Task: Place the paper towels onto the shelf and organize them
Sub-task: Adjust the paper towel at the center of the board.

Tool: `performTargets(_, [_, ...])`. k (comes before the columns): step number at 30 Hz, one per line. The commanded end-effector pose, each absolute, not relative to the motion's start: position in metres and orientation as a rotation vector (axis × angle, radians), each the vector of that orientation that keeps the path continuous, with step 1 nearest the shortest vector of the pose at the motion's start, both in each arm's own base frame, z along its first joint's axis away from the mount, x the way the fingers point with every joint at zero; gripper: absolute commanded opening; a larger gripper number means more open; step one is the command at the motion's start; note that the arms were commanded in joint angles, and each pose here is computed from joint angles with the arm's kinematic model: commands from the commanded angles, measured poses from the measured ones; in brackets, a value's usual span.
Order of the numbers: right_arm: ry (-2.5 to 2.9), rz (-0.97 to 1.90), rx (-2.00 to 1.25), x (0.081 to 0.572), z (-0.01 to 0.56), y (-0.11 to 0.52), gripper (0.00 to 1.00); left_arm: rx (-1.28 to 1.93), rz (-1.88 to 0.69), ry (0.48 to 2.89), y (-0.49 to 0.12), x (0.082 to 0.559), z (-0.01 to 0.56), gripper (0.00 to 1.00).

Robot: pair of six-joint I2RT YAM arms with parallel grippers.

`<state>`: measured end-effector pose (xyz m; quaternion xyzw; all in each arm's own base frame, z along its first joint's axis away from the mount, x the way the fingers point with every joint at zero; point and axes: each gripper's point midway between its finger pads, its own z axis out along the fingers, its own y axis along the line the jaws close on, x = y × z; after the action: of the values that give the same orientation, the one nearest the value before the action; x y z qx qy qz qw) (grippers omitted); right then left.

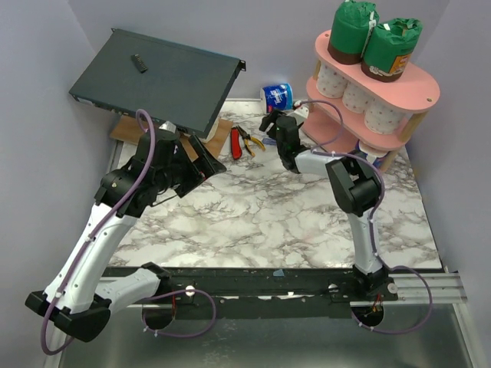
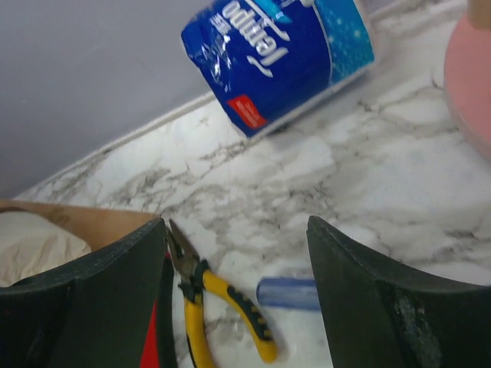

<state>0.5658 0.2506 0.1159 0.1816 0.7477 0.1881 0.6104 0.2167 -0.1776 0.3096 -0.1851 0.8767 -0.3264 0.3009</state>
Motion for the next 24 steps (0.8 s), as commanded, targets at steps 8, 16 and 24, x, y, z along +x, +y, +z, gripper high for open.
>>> performTargets(8, [1.656,0.239,0.405,0.632,0.106,0.254,0.8,-0.487,-0.935,2.296,-0.178,0.223,0.326,0.98])
performTargets(16, [1.624,0.227,0.387,0.661,0.111,0.263,0.8,-0.545,-0.934,2.31,-0.174,0.229,0.313,0.98])
performTargets(24, [1.588,0.076,0.418,0.671,0.111,0.243,0.8,-0.591,-0.886,2.348,-0.161,0.23,0.276,0.97])
